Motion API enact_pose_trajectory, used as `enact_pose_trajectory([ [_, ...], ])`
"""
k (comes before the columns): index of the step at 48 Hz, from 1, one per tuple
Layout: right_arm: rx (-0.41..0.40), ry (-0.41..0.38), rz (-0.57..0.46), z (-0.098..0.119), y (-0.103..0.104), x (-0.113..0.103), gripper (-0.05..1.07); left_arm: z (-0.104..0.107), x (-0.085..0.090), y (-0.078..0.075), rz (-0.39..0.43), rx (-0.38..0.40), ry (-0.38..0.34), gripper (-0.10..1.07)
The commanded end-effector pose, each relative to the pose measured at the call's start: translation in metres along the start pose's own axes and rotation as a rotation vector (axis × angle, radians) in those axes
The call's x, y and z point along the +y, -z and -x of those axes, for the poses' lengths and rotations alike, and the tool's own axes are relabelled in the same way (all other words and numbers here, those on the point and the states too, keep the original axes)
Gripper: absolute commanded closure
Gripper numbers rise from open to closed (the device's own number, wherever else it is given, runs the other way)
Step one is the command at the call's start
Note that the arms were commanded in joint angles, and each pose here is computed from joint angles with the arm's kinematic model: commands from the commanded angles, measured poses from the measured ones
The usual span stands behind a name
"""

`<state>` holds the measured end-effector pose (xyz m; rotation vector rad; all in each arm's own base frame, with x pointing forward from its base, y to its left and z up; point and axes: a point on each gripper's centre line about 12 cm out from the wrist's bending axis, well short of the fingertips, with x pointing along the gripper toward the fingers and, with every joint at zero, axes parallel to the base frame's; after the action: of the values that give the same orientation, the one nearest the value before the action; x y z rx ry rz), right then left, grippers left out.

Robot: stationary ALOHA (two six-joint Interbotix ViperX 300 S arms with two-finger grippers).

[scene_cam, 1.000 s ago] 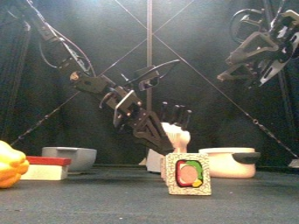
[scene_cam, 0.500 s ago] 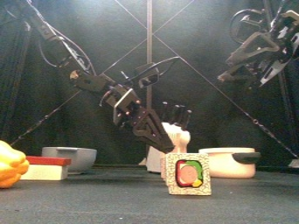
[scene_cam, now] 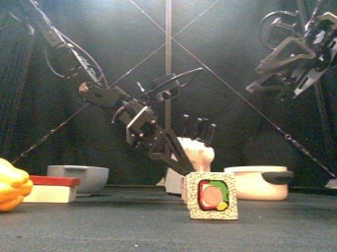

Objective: Grab sushi piece from table

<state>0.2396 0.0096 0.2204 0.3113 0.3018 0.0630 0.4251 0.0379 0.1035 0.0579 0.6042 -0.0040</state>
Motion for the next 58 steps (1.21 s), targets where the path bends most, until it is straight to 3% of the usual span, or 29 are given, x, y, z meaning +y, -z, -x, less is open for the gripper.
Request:
enact_pose_trajectory([
  [1, -0.013, -0.007, 0.000, 0.000, -0.004, 0.002, 0.21, 0.001, 0.004, -0.009, 0.003, -0.024, -0.008, 0.19],
  [23, -0.012, -0.006, -0.003, 0.000, -0.003, 0.002, 0.21, 0.012, 0.001, -0.024, -0.020, -0.065, -0.005, 0.19],
  [58, -0.009, -0.006, -0.003, 0.001, -0.002, 0.001, 0.21, 0.001, 0.004, -0.004, -0.011, -0.013, -0.005, 0.10],
])
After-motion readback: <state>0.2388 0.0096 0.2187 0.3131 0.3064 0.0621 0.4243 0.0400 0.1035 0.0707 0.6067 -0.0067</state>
